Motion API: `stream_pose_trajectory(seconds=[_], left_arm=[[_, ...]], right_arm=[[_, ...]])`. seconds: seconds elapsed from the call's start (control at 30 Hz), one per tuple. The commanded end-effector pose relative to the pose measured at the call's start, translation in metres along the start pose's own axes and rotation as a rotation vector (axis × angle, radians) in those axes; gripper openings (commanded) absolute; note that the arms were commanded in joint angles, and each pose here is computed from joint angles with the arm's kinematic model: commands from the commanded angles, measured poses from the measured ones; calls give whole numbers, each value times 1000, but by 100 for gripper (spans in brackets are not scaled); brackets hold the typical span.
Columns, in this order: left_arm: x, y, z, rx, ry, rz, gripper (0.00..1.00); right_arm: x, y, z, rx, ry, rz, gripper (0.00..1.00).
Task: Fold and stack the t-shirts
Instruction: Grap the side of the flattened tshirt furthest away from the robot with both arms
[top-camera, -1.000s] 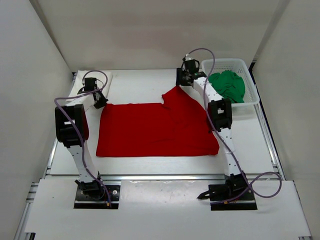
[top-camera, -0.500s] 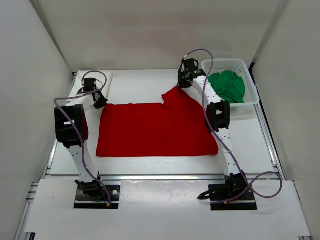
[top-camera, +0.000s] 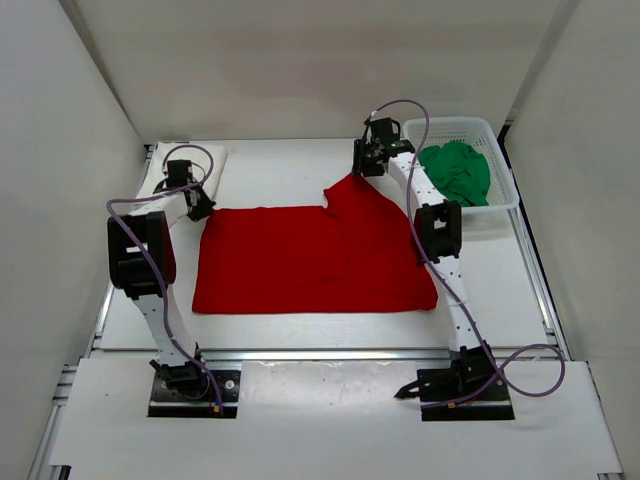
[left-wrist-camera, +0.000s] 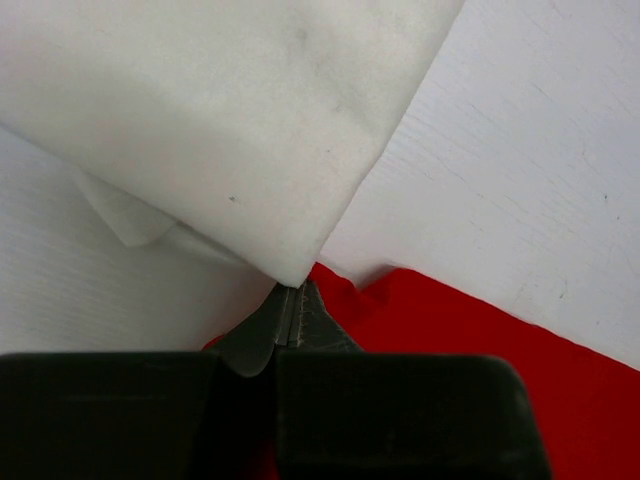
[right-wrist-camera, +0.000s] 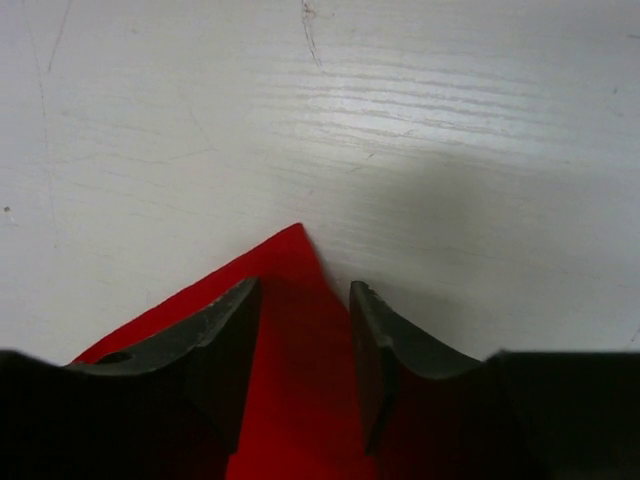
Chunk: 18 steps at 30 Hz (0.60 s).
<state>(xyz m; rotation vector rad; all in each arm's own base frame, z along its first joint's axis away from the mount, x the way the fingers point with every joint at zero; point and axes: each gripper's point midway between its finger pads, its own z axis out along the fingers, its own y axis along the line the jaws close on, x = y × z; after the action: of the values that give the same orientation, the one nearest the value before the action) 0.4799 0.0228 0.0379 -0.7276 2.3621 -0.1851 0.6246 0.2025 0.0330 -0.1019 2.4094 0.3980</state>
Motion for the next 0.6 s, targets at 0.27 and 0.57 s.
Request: stream_pose_trajectory(seconds=[0.27,0.57], left_arm=[[-22,-16,-19,67,-64,-22,0],[-25,-7,-26,76,-76,-55,0]], right_arm=[[4,9,-2,-119,34,85,16],[-32,12,-22,-183,-42,91,0]])
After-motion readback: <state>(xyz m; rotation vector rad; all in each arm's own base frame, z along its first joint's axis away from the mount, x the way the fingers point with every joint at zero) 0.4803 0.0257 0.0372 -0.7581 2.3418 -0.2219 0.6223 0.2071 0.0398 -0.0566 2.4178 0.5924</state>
